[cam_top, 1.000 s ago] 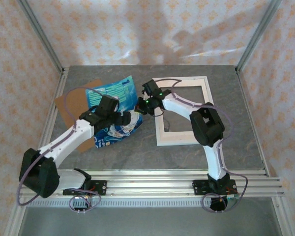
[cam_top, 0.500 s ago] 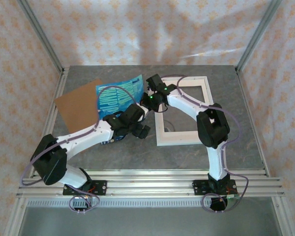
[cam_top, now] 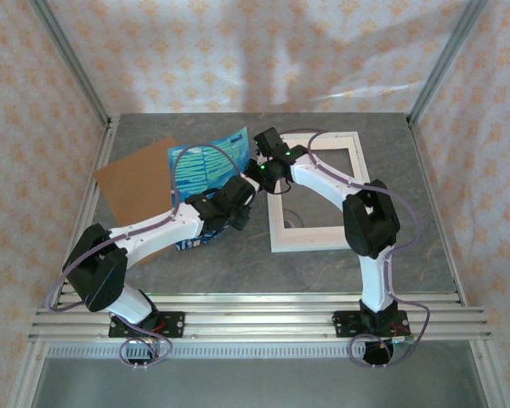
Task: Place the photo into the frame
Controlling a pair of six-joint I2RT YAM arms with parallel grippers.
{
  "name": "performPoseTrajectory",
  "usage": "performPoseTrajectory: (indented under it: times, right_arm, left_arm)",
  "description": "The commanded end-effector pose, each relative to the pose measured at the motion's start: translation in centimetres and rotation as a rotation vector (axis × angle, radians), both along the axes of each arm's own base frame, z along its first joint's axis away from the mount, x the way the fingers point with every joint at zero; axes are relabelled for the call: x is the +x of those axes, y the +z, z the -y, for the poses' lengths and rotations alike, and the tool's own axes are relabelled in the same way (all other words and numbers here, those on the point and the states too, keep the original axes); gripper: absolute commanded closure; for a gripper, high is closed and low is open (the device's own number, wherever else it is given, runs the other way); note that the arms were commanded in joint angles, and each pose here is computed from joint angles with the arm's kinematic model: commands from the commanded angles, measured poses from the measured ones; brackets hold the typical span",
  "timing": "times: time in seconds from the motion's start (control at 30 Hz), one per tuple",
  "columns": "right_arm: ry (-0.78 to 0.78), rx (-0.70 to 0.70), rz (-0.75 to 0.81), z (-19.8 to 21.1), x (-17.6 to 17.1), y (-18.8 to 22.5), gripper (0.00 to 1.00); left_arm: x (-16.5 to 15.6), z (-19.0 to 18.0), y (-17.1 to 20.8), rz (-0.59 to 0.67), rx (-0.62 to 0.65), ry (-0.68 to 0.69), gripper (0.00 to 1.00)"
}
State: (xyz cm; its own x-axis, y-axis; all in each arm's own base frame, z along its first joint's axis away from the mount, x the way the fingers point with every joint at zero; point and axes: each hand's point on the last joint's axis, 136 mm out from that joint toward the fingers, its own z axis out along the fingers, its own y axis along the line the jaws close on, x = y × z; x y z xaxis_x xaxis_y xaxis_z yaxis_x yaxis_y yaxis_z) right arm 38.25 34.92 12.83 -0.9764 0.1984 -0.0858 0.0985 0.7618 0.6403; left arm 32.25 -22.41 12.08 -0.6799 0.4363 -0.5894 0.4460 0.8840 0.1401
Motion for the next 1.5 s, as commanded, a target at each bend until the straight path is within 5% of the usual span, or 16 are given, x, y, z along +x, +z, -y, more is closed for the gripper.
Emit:
performPoseTrajectory:
  times: [0.0, 0.17, 0.33, 0.47, 0.77, 0.97, 1.2, 1.47]
  right_arm:
    - [-0.030, 0.008, 0.033, 0.3, 0.1, 1.7, 1.00]
    - [-0.049, 0.013, 0.052, 0.1, 0.8, 2.5, 0.96]
    - [-0.077, -0.009, 0.132, 1.7, 3.1, 6.2, 0.52]
    - [-0.186, -0.045, 0.233, 7.0, 5.5, 10.6, 0.33]
    - [-0.424, -0.144, 0.291, 21.4, 4.8, 13.1, 0.23]
    - [-0.524, -0.187, 0.342, 26.4, 1.6, 12.3, 0.12]
    - [-0.489, -0.170, 0.284, 25.9, -0.4, 9.0, 0.10]
    - [-0.452, -0.025, 0.206, 23.4, -0.8, 4.0, 0.09]
  left_arm:
    - [0.1, 1.6, 0.7, -0.011, -0.074, -0.011, 0.87]
    - [-0.6, 2.4, 1.2, -0.047, -0.146, -0.009, 1.00]
    - [-0.4, 2.2, 3.0, -0.045, -0.159, 0.012, 1.00]
    - [1.1, 1.8, 6.8, 0.004, -0.195, 0.040, 1.00]
    - [8.3, 5.6, 23.0, 0.191, -0.574, 0.066, 1.00]
    - [10.4, 6.9, 30.9, 0.312, -0.874, 0.124, 1.00]
    - [10.9, 3.0, 20.1, 0.146, -1.208, 0.457, 1.00]
    - [5.4, -2.7, 8.4, 0.017, -1.162, 0.766, 1.00]
